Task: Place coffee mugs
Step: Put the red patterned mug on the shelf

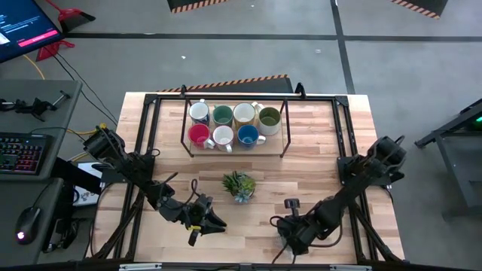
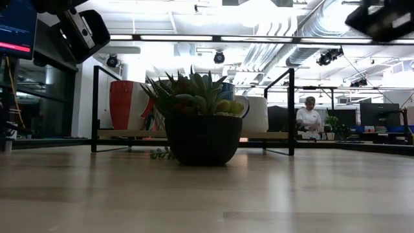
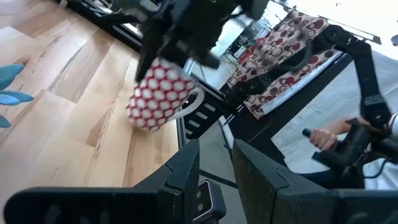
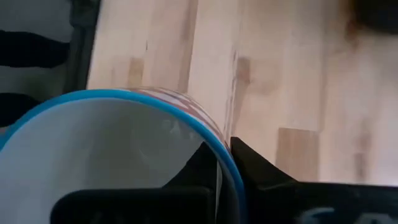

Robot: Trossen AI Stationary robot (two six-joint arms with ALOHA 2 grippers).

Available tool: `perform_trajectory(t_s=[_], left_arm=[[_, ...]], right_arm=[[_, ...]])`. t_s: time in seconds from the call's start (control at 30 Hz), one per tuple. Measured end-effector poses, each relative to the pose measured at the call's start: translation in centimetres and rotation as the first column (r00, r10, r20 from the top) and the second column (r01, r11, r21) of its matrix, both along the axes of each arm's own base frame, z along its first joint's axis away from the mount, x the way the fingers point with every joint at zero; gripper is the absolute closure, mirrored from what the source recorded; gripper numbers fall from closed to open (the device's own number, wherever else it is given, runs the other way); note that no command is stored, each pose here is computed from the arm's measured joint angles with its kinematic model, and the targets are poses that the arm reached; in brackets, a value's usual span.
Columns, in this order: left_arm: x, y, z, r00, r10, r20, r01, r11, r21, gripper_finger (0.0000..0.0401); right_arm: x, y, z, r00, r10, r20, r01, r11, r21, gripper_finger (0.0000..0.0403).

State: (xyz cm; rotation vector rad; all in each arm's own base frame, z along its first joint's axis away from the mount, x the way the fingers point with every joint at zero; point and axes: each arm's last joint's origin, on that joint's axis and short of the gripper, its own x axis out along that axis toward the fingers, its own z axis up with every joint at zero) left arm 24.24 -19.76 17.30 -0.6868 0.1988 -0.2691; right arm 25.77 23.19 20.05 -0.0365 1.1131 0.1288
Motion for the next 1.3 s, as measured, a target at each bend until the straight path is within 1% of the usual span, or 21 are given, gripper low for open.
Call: perform_trajectory(t_s=[0.1, 0.2, 0.27, 0.33, 0.47, 0.6, 0.8, 0.97, 1.1, 1.23, 1.3], left_arm=[[0.0, 0.0, -0.1, 1.000, 0.000, -0.006, 0.000, 1.000, 0.005, 0.0314], [0.0, 0.0, -0.1, 1.000, 0.000, -0.009, 0.000, 1.000, 0.007, 0.0314], [0.0, 0.0, -0.2, 1.000, 0.000, -0.012, 0.000, 1.000, 0.011, 0.0314], [0.0, 0.0, -0.2, 1.000, -0.001, -0.010, 0.001, 1.000, 0.025, 0.0314], [0.0, 0.0, -0.2, 1.000, -0.004, -0.004, 0.004, 0.999, 0.046, 0.0314], [0.0, 0.0, -0.2, 1.000, -0.006, 0.004, 0.006, 0.998, 0.068, 0.0314], [0.0, 0.0, -0.2, 1.000, -0.008, 0.007, 0.007, 0.997, 0.081, 0.0314], [0.0, 0.0, -0.2, 1.000, -0.008, 0.003, 0.008, 0.996, 0.084, 0.0314], [0.0, 0.0, -0.2, 1.000, -0.009, 0.004, 0.009, 0.996, 0.090, 0.0314], [0.0, 0.0, -0.2, 1.000, -0.009, 0.004, 0.008, 0.996, 0.091, 0.0314], [0.0, 0.0, -0.3, 1.000, -0.009, 0.002, 0.008, 0.996, 0.093, 0.0314]], right_arm=[[-0.1, -0.3, 2.5, 1.000, -0.001, 0.025, 0.002, 0.999, -0.040, 0.0400], [-0.1, -1.3, 5.2, 0.998, -0.020, 0.065, 0.028, 0.991, -0.133, 0.0401], [0.0, -2.6, 6.8, 0.996, -0.038, 0.077, 0.054, 0.976, -0.210, 0.0401], [0.4, -4.3, 8.4, 0.994, -0.064, 0.086, 0.085, 0.960, -0.268, 0.0402], [1.8, -8.5, 10.7, 0.995, -0.082, 0.062, 0.097, 0.938, -0.333, 0.0402], [3.5, -13.4, 12.4, 0.993, -0.094, 0.072, 0.112, 0.936, -0.334, 0.0402], [5.5, -20.5, 12.4, 0.990, -0.132, 0.039, 0.138, 0.949, -0.285, 0.0402], [6.0, -24.7, 11.8, 0.986, -0.161, 0.028, 0.164, 0.961, -0.222, 0.0402], [6.0, -26.9, 11.0, 0.983, -0.185, -0.016, 0.179, 0.967, -0.181, 0.0403], [6.7, -28.2, 9.8, 0.984, -0.173, -0.051, 0.162, 0.972, -0.170, 0.0403], [7.1, -28.6, 9.0, 0.985, -0.159, -0.075, 0.147, 0.978, -0.146, 0.0403]])
